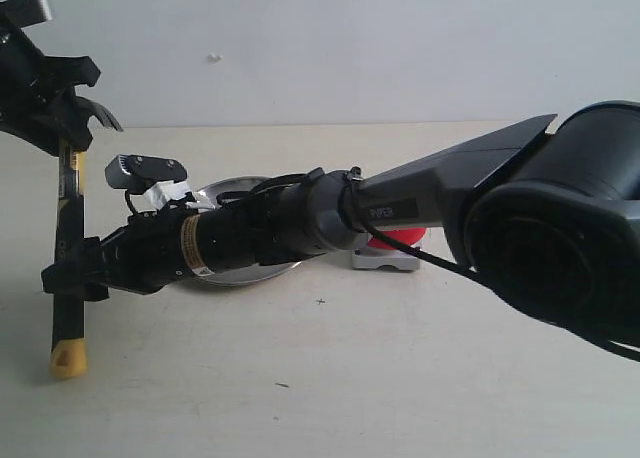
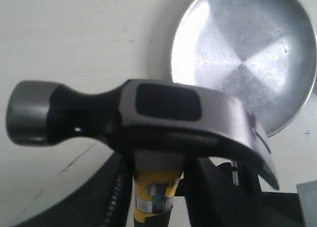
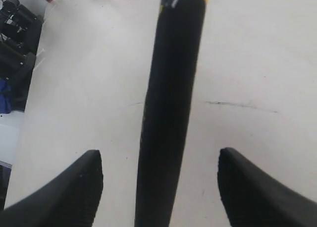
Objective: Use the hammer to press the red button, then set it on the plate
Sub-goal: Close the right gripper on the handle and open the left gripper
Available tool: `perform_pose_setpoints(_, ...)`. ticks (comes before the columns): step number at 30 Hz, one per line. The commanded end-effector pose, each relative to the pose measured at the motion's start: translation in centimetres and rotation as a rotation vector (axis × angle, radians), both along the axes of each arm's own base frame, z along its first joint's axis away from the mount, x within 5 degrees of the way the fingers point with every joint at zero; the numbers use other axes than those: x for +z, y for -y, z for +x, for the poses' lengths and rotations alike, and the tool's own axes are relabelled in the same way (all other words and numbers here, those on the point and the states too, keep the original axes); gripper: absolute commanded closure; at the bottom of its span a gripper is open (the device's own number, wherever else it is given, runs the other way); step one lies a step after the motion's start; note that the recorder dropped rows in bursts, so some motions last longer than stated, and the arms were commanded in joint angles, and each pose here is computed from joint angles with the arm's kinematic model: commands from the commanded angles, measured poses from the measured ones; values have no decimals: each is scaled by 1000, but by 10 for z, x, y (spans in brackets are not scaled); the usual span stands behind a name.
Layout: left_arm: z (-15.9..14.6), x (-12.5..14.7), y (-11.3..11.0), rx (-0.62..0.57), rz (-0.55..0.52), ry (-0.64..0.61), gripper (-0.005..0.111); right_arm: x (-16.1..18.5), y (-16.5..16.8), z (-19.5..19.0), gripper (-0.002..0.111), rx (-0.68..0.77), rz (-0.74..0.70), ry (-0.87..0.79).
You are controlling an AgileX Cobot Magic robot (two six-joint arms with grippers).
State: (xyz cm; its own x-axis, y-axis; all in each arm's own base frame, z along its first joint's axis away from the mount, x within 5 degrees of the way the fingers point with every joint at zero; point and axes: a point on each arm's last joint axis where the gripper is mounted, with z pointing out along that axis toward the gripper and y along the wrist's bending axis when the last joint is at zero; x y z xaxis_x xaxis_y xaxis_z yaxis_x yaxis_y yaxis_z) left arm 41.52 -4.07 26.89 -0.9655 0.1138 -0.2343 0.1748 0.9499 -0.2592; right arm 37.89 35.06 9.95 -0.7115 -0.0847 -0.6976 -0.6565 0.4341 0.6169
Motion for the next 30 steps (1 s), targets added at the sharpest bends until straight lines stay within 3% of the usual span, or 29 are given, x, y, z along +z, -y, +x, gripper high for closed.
perform_pose_setpoints(1, -1, 10, 7, -14, -47, 35, 107, 1, -3, 3, 44, 12, 20, -11)
perform_pose_setpoints(13, -1, 11, 9, -16, -66, 38, 107, -15, -12, 2, 44, 44, 149, -133)
perform_pose_setpoints(30, -3, 16, 10, -15, -76, 50, 107, -14, -18, -2, 44, 38, 166, -135)
